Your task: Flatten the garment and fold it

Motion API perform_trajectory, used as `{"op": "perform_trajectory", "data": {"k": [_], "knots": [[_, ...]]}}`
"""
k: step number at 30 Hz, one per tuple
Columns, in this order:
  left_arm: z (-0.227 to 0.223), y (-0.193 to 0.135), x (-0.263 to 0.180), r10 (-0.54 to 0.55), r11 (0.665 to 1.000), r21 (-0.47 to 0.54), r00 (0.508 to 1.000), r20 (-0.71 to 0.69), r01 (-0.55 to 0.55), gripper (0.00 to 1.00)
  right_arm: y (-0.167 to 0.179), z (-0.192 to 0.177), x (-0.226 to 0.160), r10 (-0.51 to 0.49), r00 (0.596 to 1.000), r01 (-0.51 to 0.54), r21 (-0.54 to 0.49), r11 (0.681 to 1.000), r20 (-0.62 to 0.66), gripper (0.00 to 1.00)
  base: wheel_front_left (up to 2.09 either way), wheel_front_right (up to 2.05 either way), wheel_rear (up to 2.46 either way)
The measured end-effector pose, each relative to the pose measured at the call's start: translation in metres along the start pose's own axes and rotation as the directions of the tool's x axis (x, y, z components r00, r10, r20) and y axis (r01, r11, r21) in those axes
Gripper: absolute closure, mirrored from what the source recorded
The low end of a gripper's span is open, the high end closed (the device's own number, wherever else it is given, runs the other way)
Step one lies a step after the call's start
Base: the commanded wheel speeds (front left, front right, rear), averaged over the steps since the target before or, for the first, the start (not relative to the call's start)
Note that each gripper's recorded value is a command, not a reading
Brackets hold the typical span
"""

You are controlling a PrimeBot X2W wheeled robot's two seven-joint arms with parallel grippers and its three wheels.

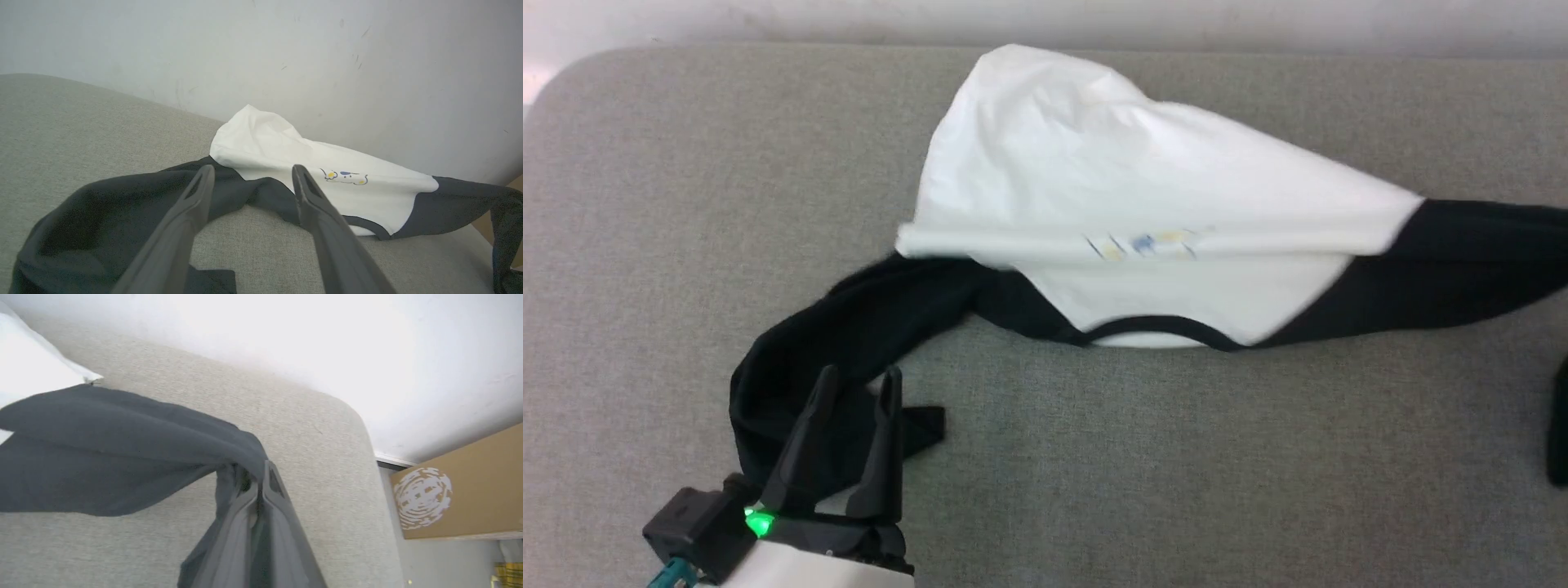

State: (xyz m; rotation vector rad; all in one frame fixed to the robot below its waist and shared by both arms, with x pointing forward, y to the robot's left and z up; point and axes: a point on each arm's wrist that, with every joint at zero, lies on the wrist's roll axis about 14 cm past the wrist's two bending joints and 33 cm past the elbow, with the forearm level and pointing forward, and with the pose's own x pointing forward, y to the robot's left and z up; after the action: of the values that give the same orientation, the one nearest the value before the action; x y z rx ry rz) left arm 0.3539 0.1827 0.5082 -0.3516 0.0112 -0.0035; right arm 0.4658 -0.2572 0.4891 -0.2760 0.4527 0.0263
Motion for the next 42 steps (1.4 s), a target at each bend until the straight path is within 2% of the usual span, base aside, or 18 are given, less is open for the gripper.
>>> {"op": "perform_trajectory", "data": {"k": [3, 9, 10, 11, 12, 13, 14, 18, 20, 25, 29, 33, 37, 42], "knots": [[-0.009, -0.004, 0.004, -0.012, 1.0, -0.011, 1.0, -0.028, 0.011, 0.0, -0.028, -0.001, 0.004, -0.063, 0.997, 0.061, -0.039, 0.997, -0.039, 1.0, 0.0, 0.0, 0.0], [-0.024, -0.004, 0.016, -0.019, 1.0, -0.02, 0.997, -0.073, 0.018, 0.0, -0.055, -0.045, 0.022, -0.121, 0.972, 0.111, -0.063, 0.992, -0.202, 1.0, 0.0, 0.0, 0.0], [-0.027, -0.004, 0.017, -0.02, 1.0, -0.02, 0.996, -0.082, 0.019, 0.0, -0.054, -0.051, 0.026, -0.125, 0.968, 0.112, -0.075, 0.991, -0.216, 0.95, 0.0, 0.0, 0.0], [-0.029, -0.003, 0.018, -0.018, 1.0, -0.019, 0.996, -0.088, 0.017, 0.0, -0.053, -0.055, 0.031, -0.128, 0.967, 0.111, -0.088, 0.99, -0.222, 0.75, 0.0, 0.0, 0.0], [-0.031, -0.001, 0.019, -0.013, 1.0, -0.017, 0.995, -0.095, 0.012, 0.0, -0.051, -0.059, 0.036, -0.128, 0.966, 0.109, -0.096, 0.989, -0.225, 0.75, 0.0, 0.0, 0.0], [-0.032, 0.001, 0.02, -0.009, 1.0, -0.014, 0.995, -0.099, 0.007, 0.0, -0.048, -0.063, 0.042, -0.128, 0.965, 0.108, -0.098, 0.989, -0.228, 0.27, 0.0, 0.0, 0.0], [-0.033, 0.002, 0.021, -0.005, 1.0, -0.012, 0.995, -0.101, 0.004, 0.0, -0.044, -0.066, 0.047, -0.122, 0.965, 0.099, -0.109, 0.989, -0.23, 0.0, 0.0, 0.0, 0.0], [-0.035, 0.006, 0.019, 0.013, 1.0, -0.01, 0.994, -0.107, -0.014, 0.0, -0.009, -0.054, 0.065, -0.034, 0.985, 0.016, -0.108, 0.994, -0.167, 0.0, 0.0, 0.0, 0.0], [-0.034, 0.005, 0.016, 0.012, 1.0, -0.014, 0.995, -0.103, -0.014, 0.0, 0.005, -0.03, 0.067, 0.008, 0.995, -0.016, -0.085, 0.996, -0.097, 0.0, 0.0, 0.0, 0.0], [-0.021, 0.001, 0.01, 0.003, 1.0, -0.015, 0.998, -0.066, -0.004, 0.0, 0.035, 0.043, 0.056, 0.107, 0.992, -0.098, -0.123, 0.988, 0.073, 0.0, 0.0, 0.0, 0.0], [-0.014, -0.001, 0.004, 0.002, 1.0, -0.019, 0.999, -0.049, -0.003, 0.0, 0.057, 0.072, 0.053, 0.176, 0.979, -0.159, -0.156, 0.975, 0.103, 0.0, 0.0, 0.0, 0.0], [-0.018, -0.001, 0.004, 0.005, 1.0, -0.022, 0.998, -0.061, -0.006, 0.0, 0.081, 0.045, 0.069, 0.237, 0.971, -0.241, -0.159, 0.957, -0.044, 0.0, 0.0, 0.0, 0.0], [-0.025, 0.002, 0.004, 0.015, 1.0, -0.022, 0.996, -0.082, -0.017, 0.0, 0.104, 0.001, 0.083, 0.299, 0.93, -0.332, -0.141, 0.933, -0.215, 0.0, 0.0, 0.0, 0.0], [-0.028, 0.01, 0.004, 0.042, 0.999, -0.012, 0.995, -0.095, -0.043, 0.0, 0.125, -0.027, 0.098, 0.345, 0.891, -0.393, -0.123, 0.911, -0.295, 0.0, 0.0, 0.0, 0.0]]}}
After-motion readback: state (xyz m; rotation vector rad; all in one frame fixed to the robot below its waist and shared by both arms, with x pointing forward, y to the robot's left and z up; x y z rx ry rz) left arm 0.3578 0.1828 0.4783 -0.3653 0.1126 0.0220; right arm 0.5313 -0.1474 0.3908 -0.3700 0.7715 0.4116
